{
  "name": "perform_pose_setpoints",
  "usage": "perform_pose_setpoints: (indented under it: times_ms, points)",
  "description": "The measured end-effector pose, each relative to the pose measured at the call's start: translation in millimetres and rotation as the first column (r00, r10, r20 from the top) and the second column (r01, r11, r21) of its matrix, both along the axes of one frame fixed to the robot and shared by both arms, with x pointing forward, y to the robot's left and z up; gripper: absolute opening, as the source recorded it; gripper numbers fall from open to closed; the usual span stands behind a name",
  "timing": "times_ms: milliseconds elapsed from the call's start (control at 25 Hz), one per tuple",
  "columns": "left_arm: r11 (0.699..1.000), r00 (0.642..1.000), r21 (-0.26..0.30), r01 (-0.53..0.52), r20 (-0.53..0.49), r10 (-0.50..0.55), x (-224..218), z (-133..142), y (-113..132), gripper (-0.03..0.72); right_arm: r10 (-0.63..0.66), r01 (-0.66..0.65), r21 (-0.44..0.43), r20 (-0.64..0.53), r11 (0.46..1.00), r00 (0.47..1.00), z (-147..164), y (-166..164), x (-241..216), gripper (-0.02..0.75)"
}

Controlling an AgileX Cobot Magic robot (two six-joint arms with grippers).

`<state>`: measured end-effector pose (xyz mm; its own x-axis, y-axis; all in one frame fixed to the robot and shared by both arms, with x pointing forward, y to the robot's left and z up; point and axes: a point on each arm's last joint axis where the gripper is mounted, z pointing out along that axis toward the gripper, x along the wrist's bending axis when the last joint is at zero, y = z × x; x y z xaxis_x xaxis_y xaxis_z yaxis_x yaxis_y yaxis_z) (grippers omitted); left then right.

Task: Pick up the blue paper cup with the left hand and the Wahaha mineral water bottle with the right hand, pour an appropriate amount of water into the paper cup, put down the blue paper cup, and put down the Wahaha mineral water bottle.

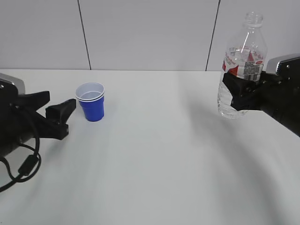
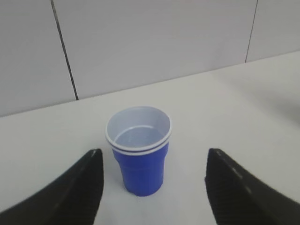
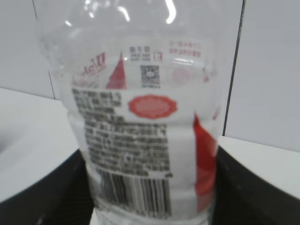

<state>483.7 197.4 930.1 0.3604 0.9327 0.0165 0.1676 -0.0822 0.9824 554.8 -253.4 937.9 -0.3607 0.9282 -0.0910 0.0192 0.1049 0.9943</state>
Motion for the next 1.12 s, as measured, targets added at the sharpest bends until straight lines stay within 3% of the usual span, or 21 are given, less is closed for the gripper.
perform_pose_setpoints:
  times_ms: [560, 680, 880, 1120]
  points:
    - [0.999, 1.000, -0.049, 0.023, 0.006, -0.023, -74.8, 105.7, 30.4, 0.499, -0.018, 0.018, 0.008, -0.001, 1.000, 1.000, 0.2, -1.5, 0.6, 0.470]
    - [0.999, 0.998, -0.011, 0.047, -0.039, -0.048, -101.9, 125.6, 40.4, 0.499, -0.020, 0.020, 0.009, -0.001, 1.000, 1.000, 0.3, -1.6, 0.7, 0.470]
    - [0.998, 0.998, 0.027, 0.059, -0.010, -0.059, -145.4, 163.5, 59.6, 0.499, -0.020, 0.021, 0.019, -0.005, 1.000, 1.000, 0.3, -1.6, 0.7, 0.470]
    - [0.997, 0.995, 0.038, 0.067, -0.082, -0.063, -187.7, 161.1, 77.6, 0.499, -0.021, 0.021, 0.024, -0.006, 1.000, 1.000, 0.3, -1.6, 0.7, 0.470]
